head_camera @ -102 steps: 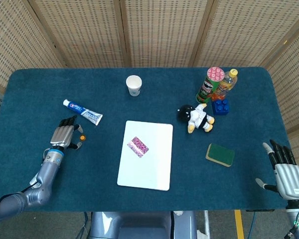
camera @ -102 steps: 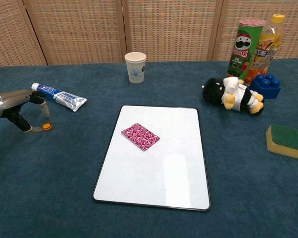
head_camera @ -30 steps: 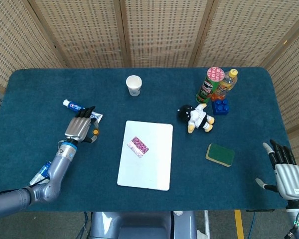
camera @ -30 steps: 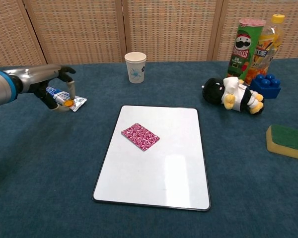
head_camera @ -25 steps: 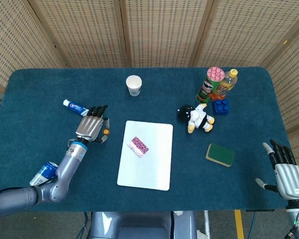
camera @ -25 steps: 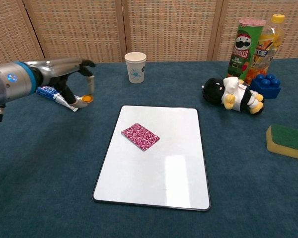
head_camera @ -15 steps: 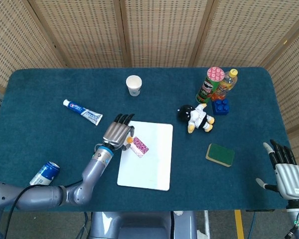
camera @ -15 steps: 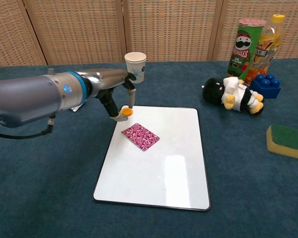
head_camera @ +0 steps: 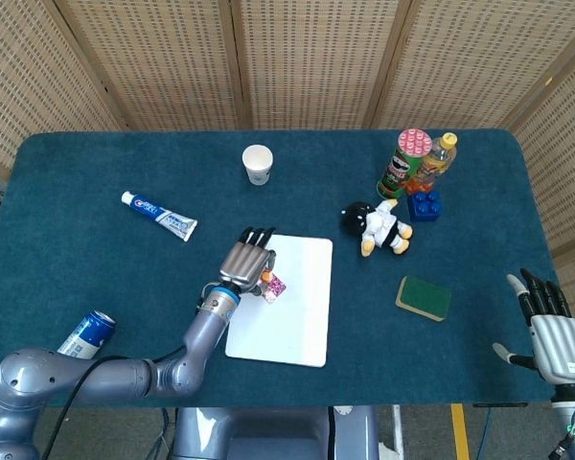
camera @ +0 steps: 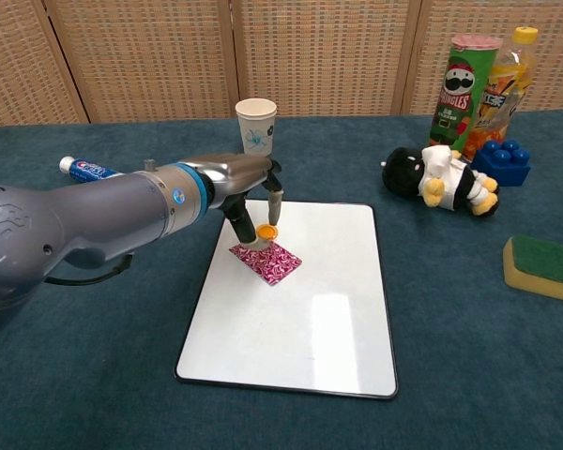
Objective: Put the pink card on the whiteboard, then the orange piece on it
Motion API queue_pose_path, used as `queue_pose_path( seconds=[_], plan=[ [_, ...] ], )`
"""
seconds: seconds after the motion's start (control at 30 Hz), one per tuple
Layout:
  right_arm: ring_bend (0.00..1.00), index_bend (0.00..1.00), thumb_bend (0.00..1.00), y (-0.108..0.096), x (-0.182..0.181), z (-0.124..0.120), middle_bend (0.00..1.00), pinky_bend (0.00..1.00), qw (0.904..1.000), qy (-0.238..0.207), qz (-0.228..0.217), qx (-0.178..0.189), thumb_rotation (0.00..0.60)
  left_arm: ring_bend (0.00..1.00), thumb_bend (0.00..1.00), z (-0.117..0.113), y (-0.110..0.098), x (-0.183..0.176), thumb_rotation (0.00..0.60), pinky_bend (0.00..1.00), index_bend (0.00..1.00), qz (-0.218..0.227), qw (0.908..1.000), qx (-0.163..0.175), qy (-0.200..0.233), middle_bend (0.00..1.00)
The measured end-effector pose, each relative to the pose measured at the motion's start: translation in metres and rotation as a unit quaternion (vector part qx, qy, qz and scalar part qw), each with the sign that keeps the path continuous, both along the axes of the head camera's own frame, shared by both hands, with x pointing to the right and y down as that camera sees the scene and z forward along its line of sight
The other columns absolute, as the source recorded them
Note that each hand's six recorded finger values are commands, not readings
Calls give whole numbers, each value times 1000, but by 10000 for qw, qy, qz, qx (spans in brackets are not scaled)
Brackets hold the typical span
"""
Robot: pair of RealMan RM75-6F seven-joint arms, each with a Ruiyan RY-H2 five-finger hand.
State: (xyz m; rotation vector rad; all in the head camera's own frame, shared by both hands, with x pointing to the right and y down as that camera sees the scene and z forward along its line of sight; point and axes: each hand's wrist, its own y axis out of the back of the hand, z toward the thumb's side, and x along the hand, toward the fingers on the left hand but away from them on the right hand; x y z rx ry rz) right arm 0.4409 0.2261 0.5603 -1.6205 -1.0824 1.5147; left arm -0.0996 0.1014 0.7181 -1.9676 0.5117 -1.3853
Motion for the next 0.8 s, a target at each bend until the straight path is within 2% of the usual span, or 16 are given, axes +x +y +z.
queue_pose_path(
  seconds=[0.3, 0.47, 0.57, 0.63, 0.8],
  plan=[
    [0, 0, 0, 0, 1, 0, 0, 0, 10000, -11, 11, -6, 600, 0, 292, 11, 3, 4, 600, 0, 537, 21, 9999, -26, -95, 0],
    [0, 0, 0, 0, 0, 0, 0, 0, 10000, -18, 6, -6, 600, 0, 280, 14, 5, 5, 600, 0, 476, 20, 9999, -47, -138, 0],
    [0, 0, 0, 0, 0, 0, 0, 0, 10000, -19, 7, -8, 600, 0, 270, 15, 5, 5, 600, 0, 345, 12, 9998, -72, -161, 0],
    [0, 0, 0, 0, 1, 0, 0, 0, 10000, -16, 8, -8, 600, 0, 261, 15, 5, 5, 600, 0, 215, 14, 9998, -68, -176, 0],
    [0, 0, 0, 0, 1, 0, 0, 0, 10000, -15, 9, -8, 600, 0, 250, 14, 4, 3, 600, 0, 40, -1, 9997, -58, -229, 0]
  ],
)
